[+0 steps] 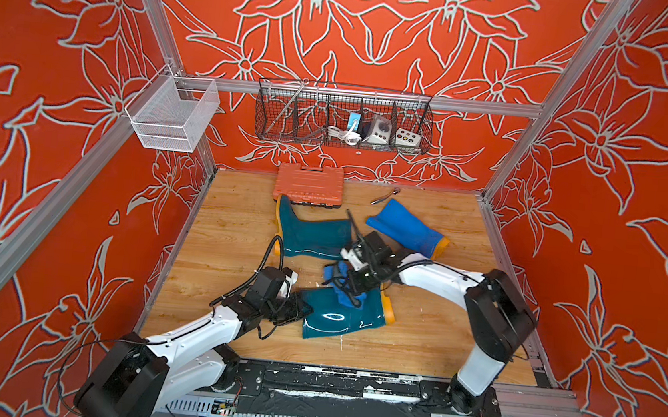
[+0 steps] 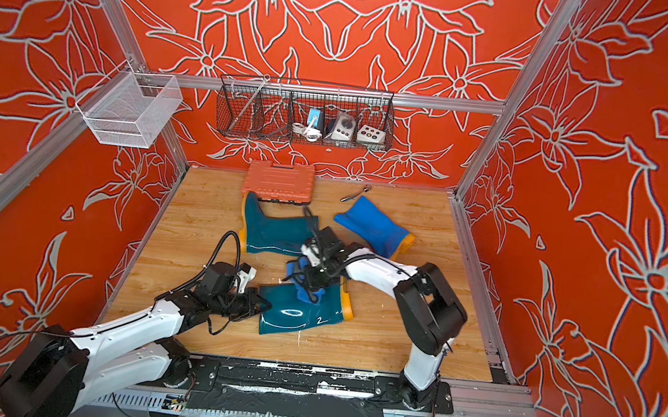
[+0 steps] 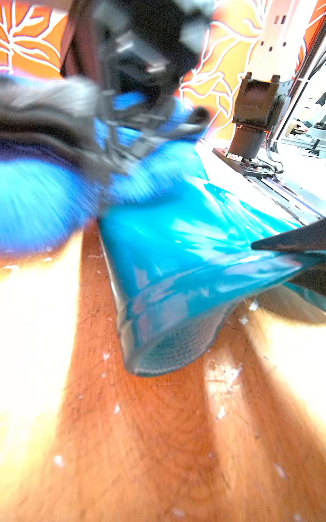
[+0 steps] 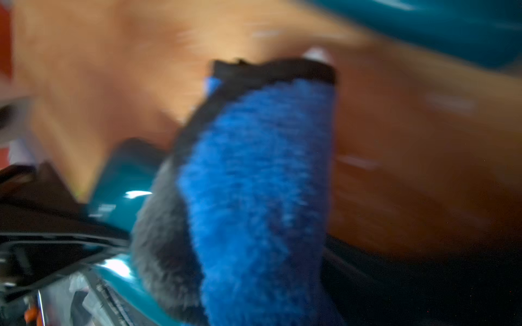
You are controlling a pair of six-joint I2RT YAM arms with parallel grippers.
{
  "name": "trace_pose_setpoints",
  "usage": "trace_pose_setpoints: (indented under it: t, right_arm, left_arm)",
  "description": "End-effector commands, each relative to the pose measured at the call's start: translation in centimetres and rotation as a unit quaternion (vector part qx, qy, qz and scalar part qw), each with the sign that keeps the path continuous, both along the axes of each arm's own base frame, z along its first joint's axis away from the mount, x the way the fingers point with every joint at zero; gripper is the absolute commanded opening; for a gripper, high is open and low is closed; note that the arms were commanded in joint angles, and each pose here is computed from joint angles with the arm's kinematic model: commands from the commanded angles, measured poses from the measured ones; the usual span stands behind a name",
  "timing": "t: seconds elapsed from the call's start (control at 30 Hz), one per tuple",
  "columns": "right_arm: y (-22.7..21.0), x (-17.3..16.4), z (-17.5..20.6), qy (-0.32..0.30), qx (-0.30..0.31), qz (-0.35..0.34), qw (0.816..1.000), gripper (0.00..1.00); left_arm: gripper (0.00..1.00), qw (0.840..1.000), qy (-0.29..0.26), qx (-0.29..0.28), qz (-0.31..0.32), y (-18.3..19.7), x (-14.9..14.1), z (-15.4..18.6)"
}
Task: Wipe the rubber boots with a cloth
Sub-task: Wipe the dirt off the rubber boot.
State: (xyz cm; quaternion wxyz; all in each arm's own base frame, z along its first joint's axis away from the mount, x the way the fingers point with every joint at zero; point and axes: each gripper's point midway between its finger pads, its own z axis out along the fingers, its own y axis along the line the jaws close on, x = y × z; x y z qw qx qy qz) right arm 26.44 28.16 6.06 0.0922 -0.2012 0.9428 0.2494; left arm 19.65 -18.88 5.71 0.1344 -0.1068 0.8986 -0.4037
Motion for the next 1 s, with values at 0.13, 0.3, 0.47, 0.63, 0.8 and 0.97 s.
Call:
trace_pose_setpoints:
  t: [0.13, 0.3, 0.47, 0.63, 0.8, 0.97]
  right_arm:
    - [3.1, -2.4, 1.9, -0.038, -0.03, 0.056, 0.997, 0.0]
    - [11.3, -7.4, 1.9, -0.008, 0.031, 0.134, 0.99, 0.0]
    - [6.0, -5.8, 0.1, -0.001, -0.015, 0.094, 0.995, 0.0]
    - [-2.0, -3.5, -0.3, -0.002, -0.032, -0.002, 0.999, 0.0]
    - [1.8, -4.6, 1.8, -0.042, -0.014, 0.039, 0.998, 0.0]
    - [9.9, -8.5, 3.1, -0.054, 0.02, 0.134, 0.989, 0.0]
  left_arm:
    - [0.0, 1.0, 0.013, -0.017, 0.005, -0.7, 0.8, 0.0]
    - [0.0, 1.0, 0.017, -0.025, 0.01, -0.9, 1.1, 0.7]
    - [0.0, 0.999, 0.018, -0.036, 0.016, -0.8, 0.8, 1.2]
    - [0.0, 0.997, 0.029, -0.066, 0.024, -1.1, 0.7, 1.8]
    - [0.0, 0.995, 0.035, -0.092, 0.029, -1.6, 0.9, 2.7]
    - [0.0, 0.993, 0.038, -0.106, 0.03, -1.9, 1.1, 3.5]
